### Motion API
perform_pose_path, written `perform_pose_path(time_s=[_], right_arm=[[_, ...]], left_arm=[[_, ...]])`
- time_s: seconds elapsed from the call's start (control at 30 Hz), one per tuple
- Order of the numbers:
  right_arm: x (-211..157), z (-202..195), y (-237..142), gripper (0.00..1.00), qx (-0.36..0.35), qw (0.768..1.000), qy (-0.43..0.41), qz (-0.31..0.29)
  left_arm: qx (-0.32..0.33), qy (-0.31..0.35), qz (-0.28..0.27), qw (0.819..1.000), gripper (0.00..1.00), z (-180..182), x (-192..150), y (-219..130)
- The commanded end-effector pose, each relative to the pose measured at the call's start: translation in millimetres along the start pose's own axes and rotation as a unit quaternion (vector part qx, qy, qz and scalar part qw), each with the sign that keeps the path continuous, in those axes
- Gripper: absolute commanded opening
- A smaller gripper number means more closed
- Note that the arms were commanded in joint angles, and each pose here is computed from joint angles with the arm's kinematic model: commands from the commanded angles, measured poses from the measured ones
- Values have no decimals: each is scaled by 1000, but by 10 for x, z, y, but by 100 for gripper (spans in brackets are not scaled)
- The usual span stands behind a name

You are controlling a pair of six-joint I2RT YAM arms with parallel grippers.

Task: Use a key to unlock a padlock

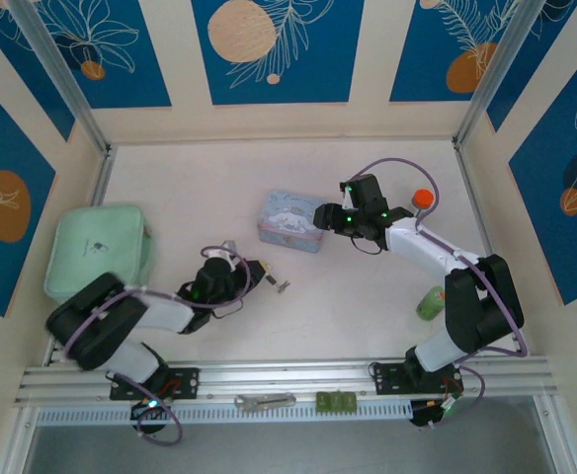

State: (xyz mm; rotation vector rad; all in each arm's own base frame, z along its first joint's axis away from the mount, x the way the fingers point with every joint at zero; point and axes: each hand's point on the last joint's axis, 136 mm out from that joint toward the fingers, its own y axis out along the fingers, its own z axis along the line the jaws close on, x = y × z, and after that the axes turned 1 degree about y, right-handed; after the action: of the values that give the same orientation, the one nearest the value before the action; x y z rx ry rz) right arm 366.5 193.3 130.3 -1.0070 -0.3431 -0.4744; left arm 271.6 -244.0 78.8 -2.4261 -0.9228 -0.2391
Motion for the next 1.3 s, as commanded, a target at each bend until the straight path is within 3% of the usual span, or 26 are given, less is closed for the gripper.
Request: perform_pose_path(time_s=[0.0,0.17,0.33,0.57,0.73,1.1,1.2,1.27], right_arm=[[-20,53,-57,61,15,1000,-7,-2],[-54,59,23,61,21,1000,-1,9],[-57,98,63,61,24,1000,-2,15],[-77,133,69,61,22,1000,-8,18],[-99,116,51,61,15,1000,-11,20],[-136,24,-67,61,-6,1000,-22,11],[-140,5,-78,61,-8,1000,-23,9],[-142,3,-78,61,-8,1000,-23,9]], left_arm=[[113,67,39,991,0,340,-82,-331],[165,78,24,983,0,526,64,-761],[175,75,48,981,0,648,3,-838],[181,110,88,973,0,640,71,-655],[153,142,86,974,0,472,197,-358],[124,144,112,975,0,437,177,15],[125,144,107,976,9,442,193,2],[128,146,101,976,20,441,217,-19]])
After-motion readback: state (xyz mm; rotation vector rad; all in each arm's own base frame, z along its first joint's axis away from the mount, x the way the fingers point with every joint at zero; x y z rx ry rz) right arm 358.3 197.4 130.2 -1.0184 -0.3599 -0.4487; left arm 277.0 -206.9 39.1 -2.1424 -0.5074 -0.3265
